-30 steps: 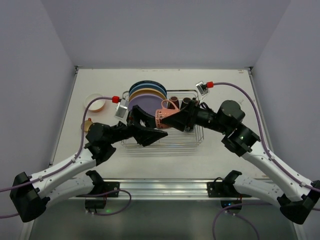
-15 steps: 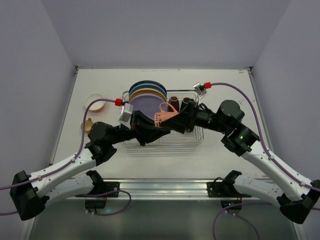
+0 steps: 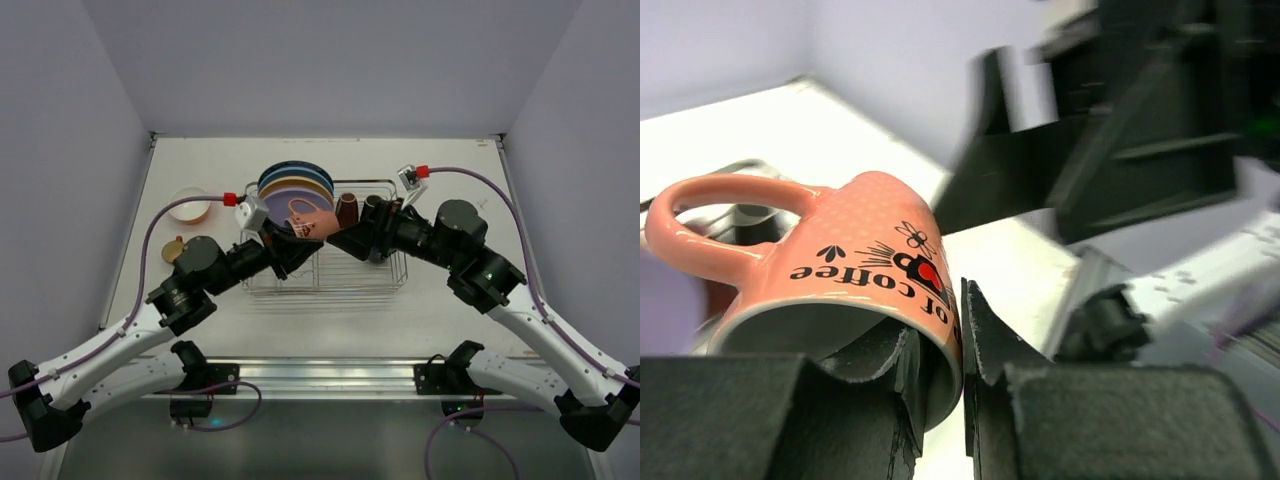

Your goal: Unload the mixed dishes from the dish rack

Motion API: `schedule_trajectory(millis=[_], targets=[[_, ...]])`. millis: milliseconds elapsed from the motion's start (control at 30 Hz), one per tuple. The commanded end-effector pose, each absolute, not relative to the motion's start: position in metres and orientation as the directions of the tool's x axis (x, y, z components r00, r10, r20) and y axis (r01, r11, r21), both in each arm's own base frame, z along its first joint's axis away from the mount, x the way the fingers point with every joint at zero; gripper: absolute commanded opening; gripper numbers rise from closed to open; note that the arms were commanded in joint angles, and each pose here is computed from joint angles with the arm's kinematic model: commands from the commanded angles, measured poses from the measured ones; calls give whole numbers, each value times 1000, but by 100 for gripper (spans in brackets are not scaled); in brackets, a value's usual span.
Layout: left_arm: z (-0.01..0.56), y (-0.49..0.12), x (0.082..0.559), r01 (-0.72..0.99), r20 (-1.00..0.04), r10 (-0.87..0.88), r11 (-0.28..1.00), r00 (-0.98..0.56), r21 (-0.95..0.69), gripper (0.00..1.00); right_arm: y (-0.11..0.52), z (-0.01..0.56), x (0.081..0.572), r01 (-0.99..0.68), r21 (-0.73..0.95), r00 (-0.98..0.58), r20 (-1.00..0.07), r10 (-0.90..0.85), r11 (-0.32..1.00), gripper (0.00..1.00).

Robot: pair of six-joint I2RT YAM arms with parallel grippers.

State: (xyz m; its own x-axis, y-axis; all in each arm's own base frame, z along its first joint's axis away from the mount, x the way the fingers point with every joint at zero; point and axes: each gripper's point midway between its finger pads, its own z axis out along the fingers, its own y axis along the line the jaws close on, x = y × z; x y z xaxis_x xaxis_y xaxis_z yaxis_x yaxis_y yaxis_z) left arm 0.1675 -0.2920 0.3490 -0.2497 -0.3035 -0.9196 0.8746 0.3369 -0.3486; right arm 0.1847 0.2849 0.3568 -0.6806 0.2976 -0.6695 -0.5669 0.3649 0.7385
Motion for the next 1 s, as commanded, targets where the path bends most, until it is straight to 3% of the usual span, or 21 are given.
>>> schedule_trajectory(millis=[0,67,133,167,200,233,300,367,500,733,967], targets=[[334,-245,217,654,-945,-244,682,-218,-327,0,255,377,198,-560,671,-563,-739,370,486,99],[321,-224,224,548,-946,-182,779,-268,-306,0,240,371,203,-530,635,-529,-766,366,562,99],[291,-184,239,336,-936,-92,918,-339,-212,0,229,367,206,-515,591,-500,-796,343,621,99],[303,-169,243,245,-931,-123,945,-345,-216,0,225,366,206,-511,578,-490,-804,337,636,99],[286,-139,259,66,-922,-93,990,-377,-127,0,221,363,206,-501,564,-488,-811,325,656,99],[266,-113,256,-17,-886,-31,1000,-462,-26,0,216,363,209,-493,544,-467,-824,321,679,99],[248,-73,273,-164,-840,-68,986,-538,25,0,212,360,208,-490,528,-460,-833,308,694,99],[233,-67,283,-102,-799,-70,995,-598,-11,0,210,355,207,-494,511,-458,-841,290,703,99],[235,-26,305,-214,-779,-132,977,-613,2,0,198,341,208,-470,470,-439,-859,264,747,99],[176,-29,340,-172,-602,-80,981,-794,96,0,185,324,207,-453,390,-433,-882,185,801,99],[133,-44,338,-101,-503,-83,995,-861,9,0,180,314,206,-474,337,-422,-898,126,814,99]])
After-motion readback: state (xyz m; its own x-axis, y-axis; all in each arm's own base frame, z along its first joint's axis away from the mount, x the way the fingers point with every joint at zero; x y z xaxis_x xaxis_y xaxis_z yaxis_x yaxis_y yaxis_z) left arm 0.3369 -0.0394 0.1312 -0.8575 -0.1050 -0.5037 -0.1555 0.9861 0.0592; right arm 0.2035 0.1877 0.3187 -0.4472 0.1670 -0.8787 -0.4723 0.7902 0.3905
